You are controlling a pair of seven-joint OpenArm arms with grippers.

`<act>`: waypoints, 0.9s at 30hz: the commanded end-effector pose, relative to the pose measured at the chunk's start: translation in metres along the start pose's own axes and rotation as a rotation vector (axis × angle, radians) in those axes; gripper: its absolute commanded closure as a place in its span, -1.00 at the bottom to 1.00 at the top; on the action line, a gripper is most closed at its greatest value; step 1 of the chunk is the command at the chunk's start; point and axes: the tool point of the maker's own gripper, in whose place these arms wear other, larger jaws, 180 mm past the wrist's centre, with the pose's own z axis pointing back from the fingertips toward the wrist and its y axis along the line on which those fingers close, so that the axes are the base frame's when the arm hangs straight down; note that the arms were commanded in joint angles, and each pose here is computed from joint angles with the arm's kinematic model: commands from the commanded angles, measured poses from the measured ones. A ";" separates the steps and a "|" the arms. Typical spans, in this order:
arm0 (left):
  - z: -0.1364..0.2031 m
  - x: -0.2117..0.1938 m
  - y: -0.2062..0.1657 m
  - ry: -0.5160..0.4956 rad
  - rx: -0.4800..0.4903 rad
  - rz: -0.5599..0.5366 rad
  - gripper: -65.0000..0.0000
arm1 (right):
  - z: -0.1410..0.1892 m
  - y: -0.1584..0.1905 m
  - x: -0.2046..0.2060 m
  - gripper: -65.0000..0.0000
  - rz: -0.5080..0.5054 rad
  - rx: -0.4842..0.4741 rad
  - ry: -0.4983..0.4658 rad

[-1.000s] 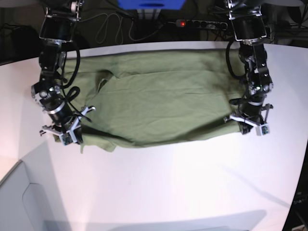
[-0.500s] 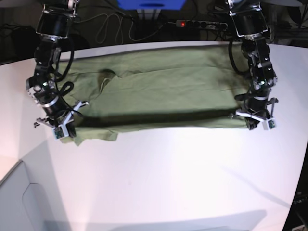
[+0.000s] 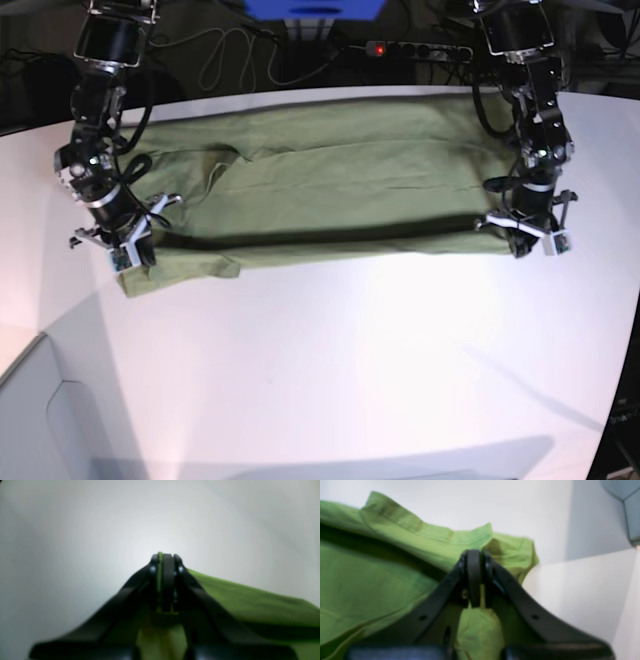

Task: Fold the T-shirt properly
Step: 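Lift the grasped edge and fold it over toward the first edge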

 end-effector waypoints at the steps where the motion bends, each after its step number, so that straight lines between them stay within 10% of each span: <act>1: 0.003 0.016 0.001 -0.052 -0.002 -0.013 1.00 | 0.001 -0.007 0.020 1.00 0.014 -0.006 -0.063; 27: 0.016 -0.010 0.009 0.003 0.011 -0.027 1.00 | 0.021 0.005 -0.009 1.00 0.036 0.011 -0.004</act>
